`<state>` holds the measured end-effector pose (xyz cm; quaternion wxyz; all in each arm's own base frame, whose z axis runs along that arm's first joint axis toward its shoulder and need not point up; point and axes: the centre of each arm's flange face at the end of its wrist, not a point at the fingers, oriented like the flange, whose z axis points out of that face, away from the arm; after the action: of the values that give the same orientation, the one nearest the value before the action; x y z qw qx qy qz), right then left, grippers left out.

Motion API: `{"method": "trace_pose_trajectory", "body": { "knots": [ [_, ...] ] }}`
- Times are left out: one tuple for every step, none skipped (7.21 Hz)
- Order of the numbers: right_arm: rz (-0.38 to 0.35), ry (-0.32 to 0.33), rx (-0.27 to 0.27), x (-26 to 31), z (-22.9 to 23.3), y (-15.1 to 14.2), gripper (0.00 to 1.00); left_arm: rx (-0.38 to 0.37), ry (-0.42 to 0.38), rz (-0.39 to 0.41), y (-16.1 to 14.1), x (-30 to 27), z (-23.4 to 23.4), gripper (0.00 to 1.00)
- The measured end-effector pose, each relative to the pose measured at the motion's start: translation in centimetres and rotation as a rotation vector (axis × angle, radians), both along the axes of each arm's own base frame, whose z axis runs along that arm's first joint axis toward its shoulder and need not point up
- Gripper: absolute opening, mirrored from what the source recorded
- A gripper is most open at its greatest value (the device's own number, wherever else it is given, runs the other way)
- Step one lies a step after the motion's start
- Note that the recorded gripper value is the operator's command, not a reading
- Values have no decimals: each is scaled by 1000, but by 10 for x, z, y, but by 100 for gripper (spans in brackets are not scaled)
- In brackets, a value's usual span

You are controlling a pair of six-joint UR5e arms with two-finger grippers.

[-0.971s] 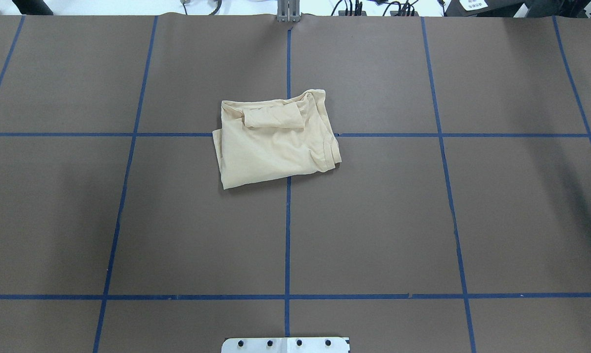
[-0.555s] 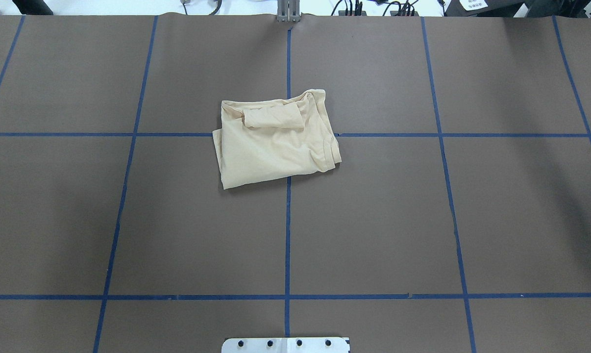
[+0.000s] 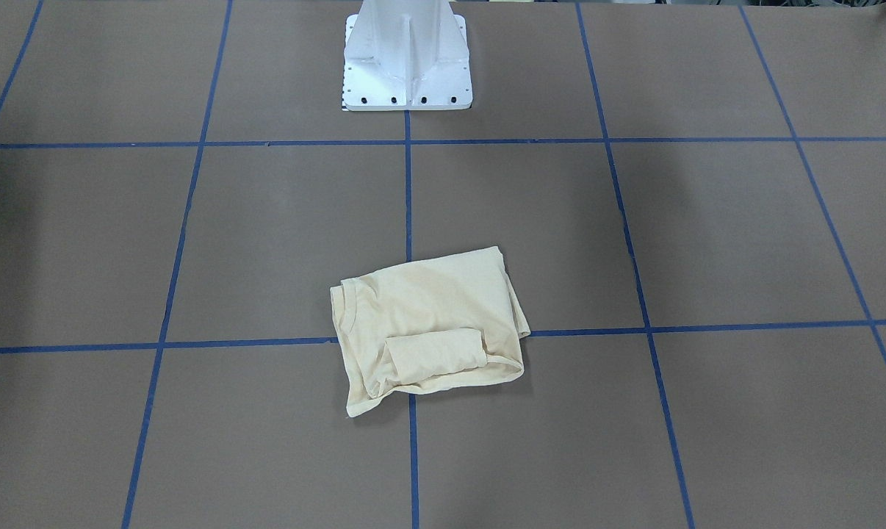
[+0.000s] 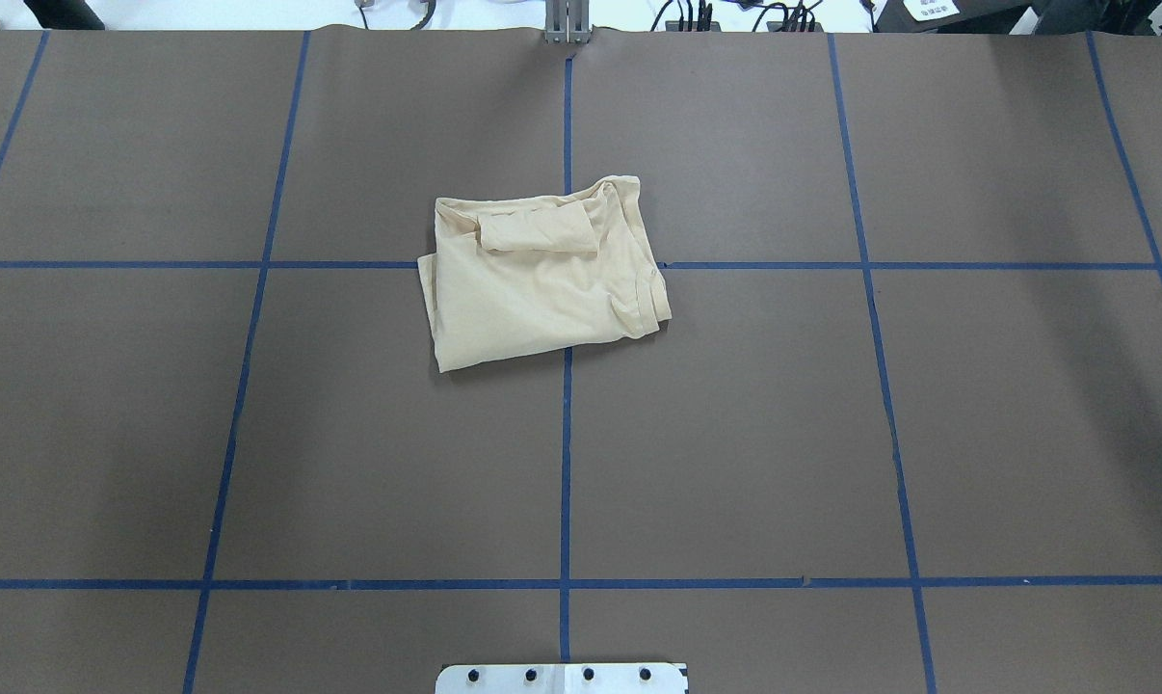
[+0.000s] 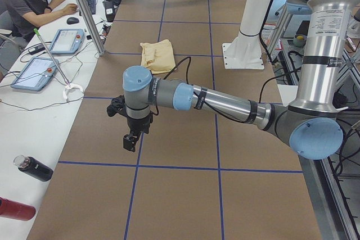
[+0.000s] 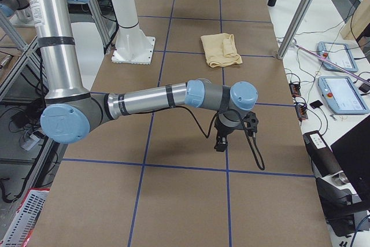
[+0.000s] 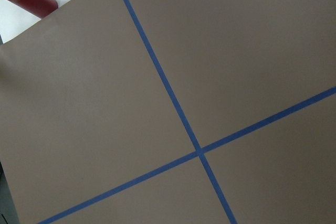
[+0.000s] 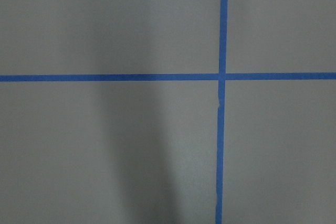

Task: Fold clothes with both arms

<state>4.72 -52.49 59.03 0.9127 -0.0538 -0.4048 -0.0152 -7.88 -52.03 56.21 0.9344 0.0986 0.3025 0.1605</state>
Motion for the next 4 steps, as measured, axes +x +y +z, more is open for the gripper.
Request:
{"method": "trace_pose_trajectory", "body": {
  "knots": [
    [0, -2, 34, 1, 23, 19, 100, -55, 3, 2, 7, -1, 22, 100],
    [1, 11, 78, 2, 43, 38, 100, -93, 5, 4, 13, -1, 48, 100],
    [2, 29, 96, 3, 56, 49, 100, -110, 7, 3, 15, -1, 72, 100],
    [3, 39, 99, 4, 63, 55, 100, -121, 23, 1, 18, 0, 90, 100]
  ]
}}
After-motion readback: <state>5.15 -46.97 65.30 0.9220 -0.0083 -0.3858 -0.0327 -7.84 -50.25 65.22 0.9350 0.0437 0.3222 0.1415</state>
